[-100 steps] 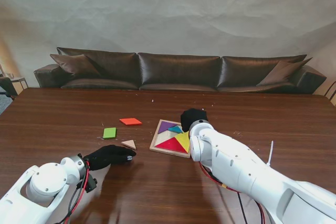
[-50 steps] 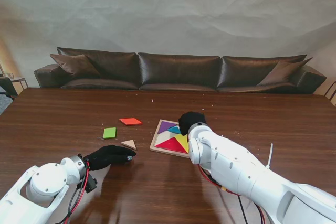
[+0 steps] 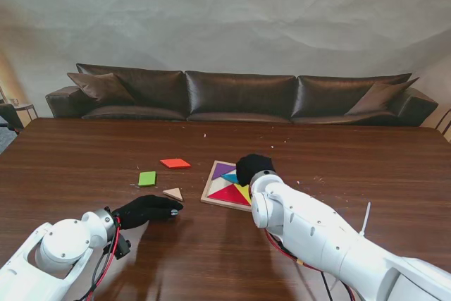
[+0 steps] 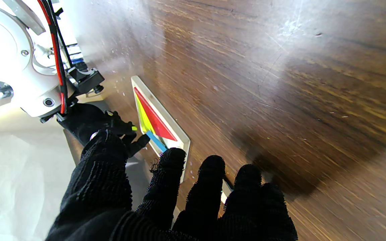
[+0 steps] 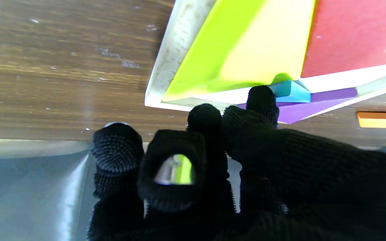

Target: Assemble the tangram pieces into a square

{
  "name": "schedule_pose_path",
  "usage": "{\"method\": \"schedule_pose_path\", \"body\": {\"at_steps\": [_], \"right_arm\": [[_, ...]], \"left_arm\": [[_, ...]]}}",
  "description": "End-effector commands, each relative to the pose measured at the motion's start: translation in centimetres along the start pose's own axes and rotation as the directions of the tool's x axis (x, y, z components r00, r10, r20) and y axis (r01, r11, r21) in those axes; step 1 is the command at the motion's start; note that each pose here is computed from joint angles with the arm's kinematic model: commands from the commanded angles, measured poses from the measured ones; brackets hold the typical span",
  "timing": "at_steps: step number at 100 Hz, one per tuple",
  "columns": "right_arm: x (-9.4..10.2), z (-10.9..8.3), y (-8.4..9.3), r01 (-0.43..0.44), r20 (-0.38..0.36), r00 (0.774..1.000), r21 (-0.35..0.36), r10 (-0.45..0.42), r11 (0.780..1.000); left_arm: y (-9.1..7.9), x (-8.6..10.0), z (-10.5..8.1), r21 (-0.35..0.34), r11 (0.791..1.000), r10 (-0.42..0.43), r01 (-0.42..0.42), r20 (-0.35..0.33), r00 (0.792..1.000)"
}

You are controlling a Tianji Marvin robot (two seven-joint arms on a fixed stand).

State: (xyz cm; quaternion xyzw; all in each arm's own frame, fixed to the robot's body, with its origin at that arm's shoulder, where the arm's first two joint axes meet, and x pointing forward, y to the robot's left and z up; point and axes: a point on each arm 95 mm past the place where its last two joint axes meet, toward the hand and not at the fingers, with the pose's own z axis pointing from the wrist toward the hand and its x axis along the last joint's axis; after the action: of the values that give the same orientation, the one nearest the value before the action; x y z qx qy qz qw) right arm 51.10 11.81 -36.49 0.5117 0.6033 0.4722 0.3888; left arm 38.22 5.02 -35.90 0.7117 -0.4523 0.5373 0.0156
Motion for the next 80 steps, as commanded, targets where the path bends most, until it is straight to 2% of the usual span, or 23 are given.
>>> {"method": "schedule_pose_path", "body": {"at_steps": [1, 80], "right_arm": [[0.8, -0.5, -0.3, -0.005, -0.017, 1.0, 0.008, 0.005, 1.0], [3.0, -2.2, -0.8, -0.122, -0.057, 0.991, 0.016, 0.123, 0.992]], "left_arm": [[1.2, -0.8, 0.0, -0.04, 0.999, -0.017, 0.018, 0.023, 1.0], [1.3, -0.8, -0.1, -0.038, 0.999, -0.023, 0.024, 0.025, 0.999]]}}
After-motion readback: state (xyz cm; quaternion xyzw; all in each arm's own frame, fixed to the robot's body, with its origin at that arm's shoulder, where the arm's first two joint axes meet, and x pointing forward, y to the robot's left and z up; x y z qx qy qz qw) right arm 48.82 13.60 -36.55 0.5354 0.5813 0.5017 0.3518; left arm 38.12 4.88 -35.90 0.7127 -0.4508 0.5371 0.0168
